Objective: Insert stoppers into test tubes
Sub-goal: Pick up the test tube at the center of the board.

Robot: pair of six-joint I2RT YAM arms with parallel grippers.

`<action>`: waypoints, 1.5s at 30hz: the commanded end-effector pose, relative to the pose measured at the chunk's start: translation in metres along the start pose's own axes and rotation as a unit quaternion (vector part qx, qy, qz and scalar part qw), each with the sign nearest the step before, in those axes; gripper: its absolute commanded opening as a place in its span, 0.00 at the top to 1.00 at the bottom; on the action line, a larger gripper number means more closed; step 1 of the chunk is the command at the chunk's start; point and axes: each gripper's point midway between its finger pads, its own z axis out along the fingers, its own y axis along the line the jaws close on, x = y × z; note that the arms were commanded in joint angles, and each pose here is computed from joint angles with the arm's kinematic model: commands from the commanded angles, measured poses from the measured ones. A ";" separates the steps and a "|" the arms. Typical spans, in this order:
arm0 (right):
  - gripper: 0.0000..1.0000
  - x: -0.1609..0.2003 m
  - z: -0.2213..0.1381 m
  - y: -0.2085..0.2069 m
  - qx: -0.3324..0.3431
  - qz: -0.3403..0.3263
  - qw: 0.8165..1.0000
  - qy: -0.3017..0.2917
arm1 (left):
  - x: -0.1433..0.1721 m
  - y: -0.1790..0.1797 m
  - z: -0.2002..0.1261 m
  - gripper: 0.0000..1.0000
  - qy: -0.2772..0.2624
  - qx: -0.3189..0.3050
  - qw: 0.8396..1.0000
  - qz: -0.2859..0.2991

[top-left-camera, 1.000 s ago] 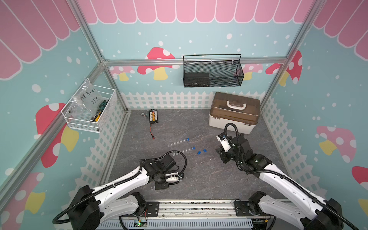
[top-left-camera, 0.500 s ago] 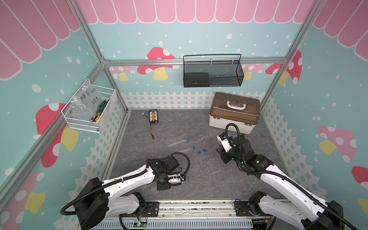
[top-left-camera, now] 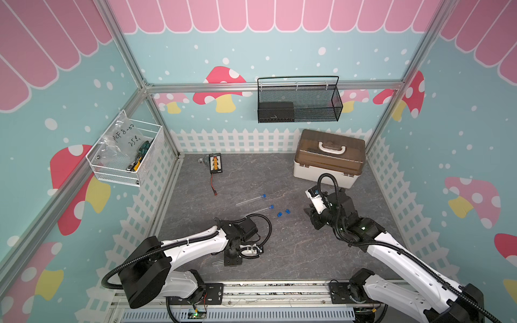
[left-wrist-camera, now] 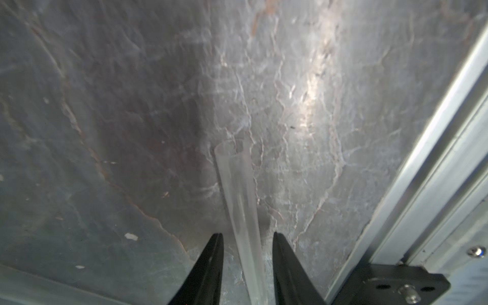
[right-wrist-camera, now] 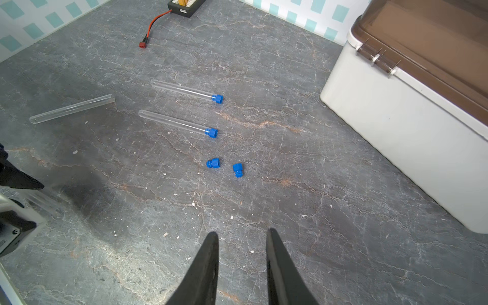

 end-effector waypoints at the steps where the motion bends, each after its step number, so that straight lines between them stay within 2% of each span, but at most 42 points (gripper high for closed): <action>1: 0.70 0.004 -0.003 -0.001 0.000 -0.004 1.000 0.004 | -0.003 0.001 -0.004 0.66 0.007 0.002 1.000 -0.002; 11: 0.70 0.004 -0.004 -0.001 0.001 -0.007 1.000 0.004 | -0.004 0.002 -0.002 0.71 0.030 0.012 0.999 0.006; 26: 0.70 0.006 -0.007 -0.003 0.006 -0.012 1.000 0.006 | -0.018 0.011 0.004 0.72 0.051 0.002 0.999 0.005; 39: 0.70 0.006 -0.009 -0.004 0.011 -0.014 1.000 0.005 | -0.029 0.018 0.008 0.78 0.044 -0.005 0.999 0.001; 45: 0.71 0.005 -0.013 -0.008 0.021 -0.014 1.000 0.000 | -0.043 0.023 -0.002 0.82 0.014 -0.018 1.000 -0.001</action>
